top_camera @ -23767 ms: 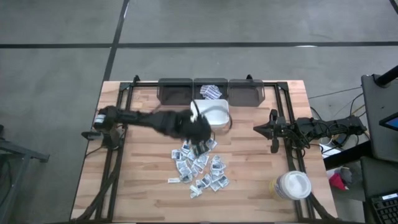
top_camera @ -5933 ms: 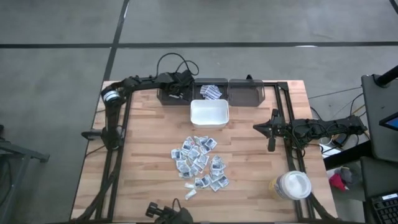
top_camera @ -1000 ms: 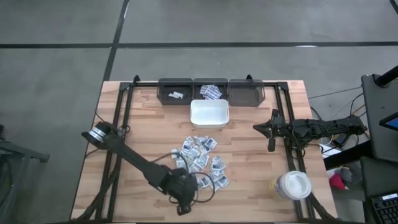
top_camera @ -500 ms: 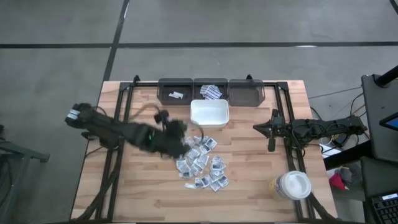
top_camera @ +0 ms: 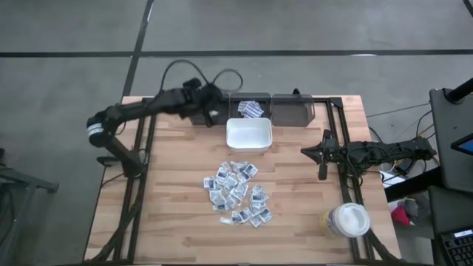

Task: Pick & Place First Aid Supplies
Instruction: Put the green bandage into the left black bin

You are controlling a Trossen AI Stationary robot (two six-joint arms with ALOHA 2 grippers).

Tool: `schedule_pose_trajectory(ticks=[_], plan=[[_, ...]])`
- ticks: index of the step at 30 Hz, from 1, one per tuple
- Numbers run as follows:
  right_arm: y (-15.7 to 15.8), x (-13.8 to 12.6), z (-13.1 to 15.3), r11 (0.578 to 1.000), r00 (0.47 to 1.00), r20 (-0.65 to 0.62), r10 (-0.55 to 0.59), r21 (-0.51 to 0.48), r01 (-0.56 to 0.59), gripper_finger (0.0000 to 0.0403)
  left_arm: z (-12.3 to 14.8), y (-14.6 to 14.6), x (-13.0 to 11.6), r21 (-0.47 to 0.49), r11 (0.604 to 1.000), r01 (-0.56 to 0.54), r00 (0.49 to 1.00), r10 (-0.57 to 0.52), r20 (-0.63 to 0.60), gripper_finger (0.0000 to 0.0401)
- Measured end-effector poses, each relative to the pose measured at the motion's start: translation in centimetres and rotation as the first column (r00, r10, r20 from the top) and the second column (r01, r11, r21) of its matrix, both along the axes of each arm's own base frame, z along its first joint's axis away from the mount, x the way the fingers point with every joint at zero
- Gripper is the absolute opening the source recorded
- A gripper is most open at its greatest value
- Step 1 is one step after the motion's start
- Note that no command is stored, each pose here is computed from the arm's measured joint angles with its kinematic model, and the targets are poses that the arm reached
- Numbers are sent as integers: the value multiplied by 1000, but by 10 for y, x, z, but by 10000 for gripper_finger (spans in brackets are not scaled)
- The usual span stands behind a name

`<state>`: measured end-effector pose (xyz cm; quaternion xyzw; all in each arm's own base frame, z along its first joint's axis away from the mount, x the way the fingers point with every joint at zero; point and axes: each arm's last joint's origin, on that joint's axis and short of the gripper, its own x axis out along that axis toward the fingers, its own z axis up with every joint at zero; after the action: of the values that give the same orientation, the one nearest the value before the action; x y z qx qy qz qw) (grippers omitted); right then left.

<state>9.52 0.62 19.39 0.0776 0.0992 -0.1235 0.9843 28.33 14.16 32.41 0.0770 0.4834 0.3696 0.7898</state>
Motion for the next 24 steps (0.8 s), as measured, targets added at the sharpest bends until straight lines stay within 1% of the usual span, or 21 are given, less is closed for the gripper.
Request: schedule_pose_trajectory(ticks=[2, 5, 7, 10, 14, 17, 21, 24], plan=[[0, 0, 0, 1000, 1000, 0, 0, 0, 0, 18, -9, 25, -3, -37, 999, 3, 1000, -4, -20, 0], [0, 0, 0, 1000, 1000, 0, 0, 0, 0, 18, -25, 58, -6, -113, 993, 21, 1000, -23, -16, 0], [0, 0, 0, 1000, 1000, -1, 0, -1, 0, 18, -38, 75, -7, -165, 986, 33, 999, -38, -24, 0], [0, 0, 0, 1000, 1000, 0, 0, 0, 0, 18, -59, 96, -3, -221, 974, 45, 996, -61, -68, 0], [0, 0, 0, 1000, 1000, 0, 0, 0, 0, 18, -85, 114, 9, -314, 944, 102, 985, -140, -101, 0], [0, 0, 0, 1000, 1000, 0, 0, 0, 0, 18, -100, 123, 16, -395, 910, 127, 974, -191, -125, 0], [0, 0, 0, 1000, 1000, 0, 0, 0, 0, 18, -108, 131, 22, -493, 852, 176, 952, -275, -135, 0], [0, 0, 0, 1000, 1000, 0, 0, 0, 0, 18, -107, 136, 22, -539, 817, 203, 941, -314, -122, 0]])
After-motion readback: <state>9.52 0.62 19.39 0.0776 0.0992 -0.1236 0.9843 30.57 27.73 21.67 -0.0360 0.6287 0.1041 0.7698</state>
